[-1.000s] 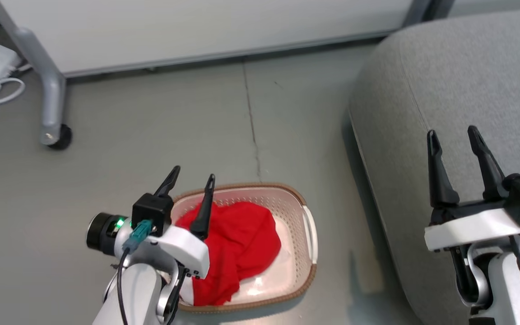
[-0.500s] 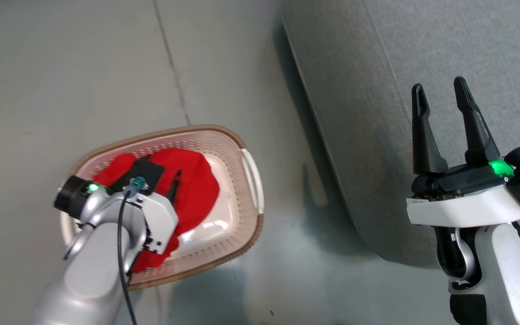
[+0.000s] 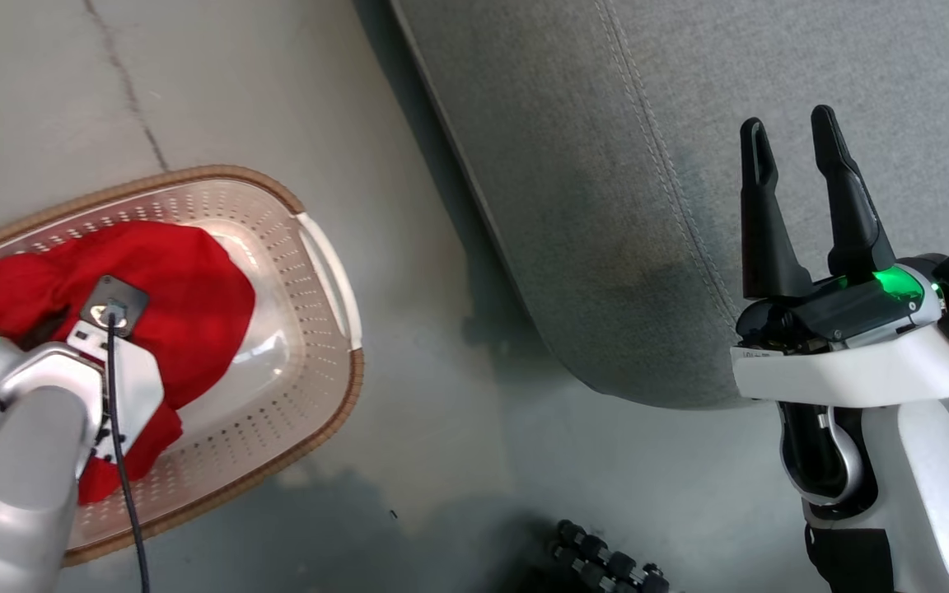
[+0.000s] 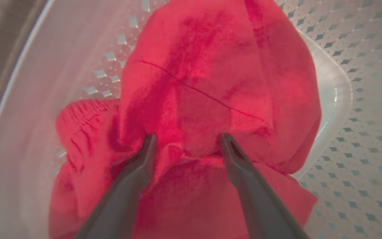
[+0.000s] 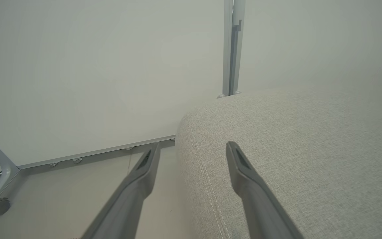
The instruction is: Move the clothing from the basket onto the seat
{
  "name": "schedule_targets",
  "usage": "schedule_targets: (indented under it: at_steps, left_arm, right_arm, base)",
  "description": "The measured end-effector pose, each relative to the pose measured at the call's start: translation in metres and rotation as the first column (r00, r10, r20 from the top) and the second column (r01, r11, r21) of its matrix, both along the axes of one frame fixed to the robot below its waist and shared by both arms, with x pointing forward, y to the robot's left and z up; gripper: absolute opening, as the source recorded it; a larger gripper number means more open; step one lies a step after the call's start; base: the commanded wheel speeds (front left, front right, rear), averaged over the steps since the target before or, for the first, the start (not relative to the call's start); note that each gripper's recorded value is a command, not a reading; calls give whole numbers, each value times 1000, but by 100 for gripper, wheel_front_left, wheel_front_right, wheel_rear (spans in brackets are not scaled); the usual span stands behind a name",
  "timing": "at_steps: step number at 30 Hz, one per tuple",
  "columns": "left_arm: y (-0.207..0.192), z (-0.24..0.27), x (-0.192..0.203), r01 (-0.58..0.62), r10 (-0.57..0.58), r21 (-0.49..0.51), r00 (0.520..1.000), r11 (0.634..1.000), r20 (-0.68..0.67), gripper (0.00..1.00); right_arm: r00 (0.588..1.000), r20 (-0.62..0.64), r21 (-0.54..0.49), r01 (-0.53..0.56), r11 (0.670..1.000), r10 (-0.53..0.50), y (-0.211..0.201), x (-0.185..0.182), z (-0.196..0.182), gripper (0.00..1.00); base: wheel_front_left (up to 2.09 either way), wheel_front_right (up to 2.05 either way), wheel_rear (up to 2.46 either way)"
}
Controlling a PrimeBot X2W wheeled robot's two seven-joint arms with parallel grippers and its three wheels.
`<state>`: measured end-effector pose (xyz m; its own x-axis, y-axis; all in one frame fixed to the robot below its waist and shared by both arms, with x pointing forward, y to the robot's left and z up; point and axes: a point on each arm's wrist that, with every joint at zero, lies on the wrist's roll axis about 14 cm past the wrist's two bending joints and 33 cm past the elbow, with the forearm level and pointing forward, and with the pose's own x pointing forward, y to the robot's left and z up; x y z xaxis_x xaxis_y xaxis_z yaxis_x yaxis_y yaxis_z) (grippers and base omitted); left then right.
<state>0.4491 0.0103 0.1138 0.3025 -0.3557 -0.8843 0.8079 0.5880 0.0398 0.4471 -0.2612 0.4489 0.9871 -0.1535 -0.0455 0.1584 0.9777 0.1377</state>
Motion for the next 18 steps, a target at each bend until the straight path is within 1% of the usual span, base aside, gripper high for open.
schedule_targets:
  at_steps: [4, 7, 8, 9, 10, 15, 18]
  left_arm:
    - [0, -16, -1, 24, -23, 37, 999, 999, -23, 100]
    - [6, -22, -3, 34, -30, 83, 998, 996, -50, 100]
    - [8, -23, -4, 37, -32, 94, 998, 995, -56, 64]
    - [9, -24, -3, 42, -36, 105, 998, 994, -58, 37]
    - [9, -24, -2, 44, -38, 107, 998, 993, -56, 0]
    - [9, -21, 2, 48, -44, 98, 998, 994, -43, 0]
    - [2, -13, 6, 34, -33, 58, 999, 998, -20, 0]
  right_arm:
    - [1000, -23, -13, 17, 1000, -17, -6, -2, -6, 100]
    - [999, -27, -15, 21, 1000, -21, -7, -2, -8, 100]
    - [999, -27, -14, 21, 1000, -21, -7, -2, -8, 100]
    - [999, -28, -14, 21, 1000, -22, -7, -2, -9, 100]
    - [999, -29, -13, 21, 1000, -21, -7, -2, -9, 100]
    - [999, -29, -10, 16, 1000, -16, -5, -2, -9, 100]
    - [1000, -24, -23, 10, 1000, -11, -4, -3, -5, 100]
  base:
    - [0, 0, 0]
    - [0, 0, 0]
    - [0, 0, 0]
    - [0, 0, 0]
    - [0, 0, 0]
    - [0, 0, 0]
    - [0, 0, 0]
